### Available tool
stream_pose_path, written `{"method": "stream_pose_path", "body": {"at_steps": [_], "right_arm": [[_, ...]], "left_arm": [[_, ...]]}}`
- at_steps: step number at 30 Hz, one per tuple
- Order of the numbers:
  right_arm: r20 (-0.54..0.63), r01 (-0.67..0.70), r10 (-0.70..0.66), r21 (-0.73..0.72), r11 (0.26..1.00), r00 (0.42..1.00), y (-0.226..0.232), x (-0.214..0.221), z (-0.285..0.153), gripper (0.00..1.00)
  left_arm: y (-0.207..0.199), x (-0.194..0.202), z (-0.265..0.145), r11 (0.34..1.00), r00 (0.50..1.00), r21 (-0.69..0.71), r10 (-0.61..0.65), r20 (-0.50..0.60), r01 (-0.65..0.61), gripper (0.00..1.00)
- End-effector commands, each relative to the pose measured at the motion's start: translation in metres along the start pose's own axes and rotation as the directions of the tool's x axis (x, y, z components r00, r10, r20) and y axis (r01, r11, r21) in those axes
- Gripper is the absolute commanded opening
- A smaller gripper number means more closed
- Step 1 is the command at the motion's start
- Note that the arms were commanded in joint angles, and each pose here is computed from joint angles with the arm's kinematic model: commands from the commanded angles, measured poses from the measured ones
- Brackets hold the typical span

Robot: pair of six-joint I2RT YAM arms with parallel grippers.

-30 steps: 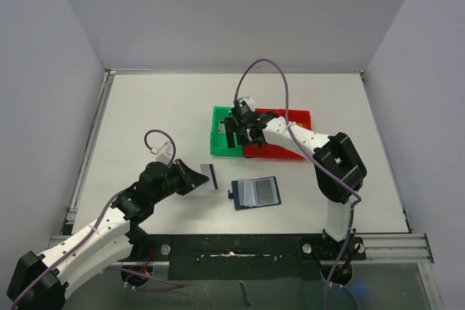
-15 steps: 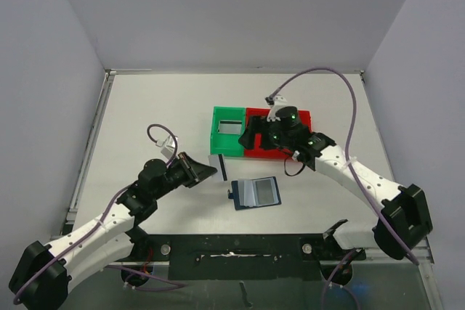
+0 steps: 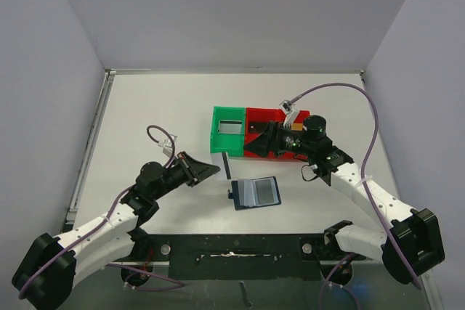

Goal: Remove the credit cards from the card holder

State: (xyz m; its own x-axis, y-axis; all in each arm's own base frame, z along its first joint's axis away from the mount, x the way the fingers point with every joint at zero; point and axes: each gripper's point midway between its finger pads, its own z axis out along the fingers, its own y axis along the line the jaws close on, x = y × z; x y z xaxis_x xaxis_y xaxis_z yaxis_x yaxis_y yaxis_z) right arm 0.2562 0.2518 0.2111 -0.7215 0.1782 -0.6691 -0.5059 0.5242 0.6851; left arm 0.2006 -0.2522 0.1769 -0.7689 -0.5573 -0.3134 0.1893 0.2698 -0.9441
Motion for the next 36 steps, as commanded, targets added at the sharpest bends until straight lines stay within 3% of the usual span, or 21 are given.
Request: {"method": "stream_pose_path", "body": {"at_steps": [1, 11, 23, 36], "right_arm": [[-0.002, 0.003, -0.004, -0.188, 0.982, 1.000, 0.034, -0.004, -0.004, 0.76], [-0.107, -0.052, 0.027, -0.246, 0.968, 0.994, 0.040, 0.013, 0.003, 0.61], [-0.227, -0.095, -0.001, -0.410, 0.907, 0.974, 0.075, 0.030, 0.015, 0.54], [-0.251, -0.132, 0.013, -0.464, 0.876, 0.968, 0.080, 0.033, 0.019, 0.37]], "left_arm": [[-0.039, -0.010, 0.000, 0.990, 1.000, 0.140, 0.020, 0.020, -0.022, 0.00], [-0.044, -0.012, -0.002, 0.985, 0.999, 0.174, -0.008, 0.036, 0.001, 0.00], [-0.047, -0.013, -0.003, 0.979, 0.998, 0.204, -0.032, 0.048, 0.021, 0.00], [-0.059, -0.008, -0.007, 0.966, 1.000, 0.259, -0.020, 0.016, 0.015, 0.00]]}}
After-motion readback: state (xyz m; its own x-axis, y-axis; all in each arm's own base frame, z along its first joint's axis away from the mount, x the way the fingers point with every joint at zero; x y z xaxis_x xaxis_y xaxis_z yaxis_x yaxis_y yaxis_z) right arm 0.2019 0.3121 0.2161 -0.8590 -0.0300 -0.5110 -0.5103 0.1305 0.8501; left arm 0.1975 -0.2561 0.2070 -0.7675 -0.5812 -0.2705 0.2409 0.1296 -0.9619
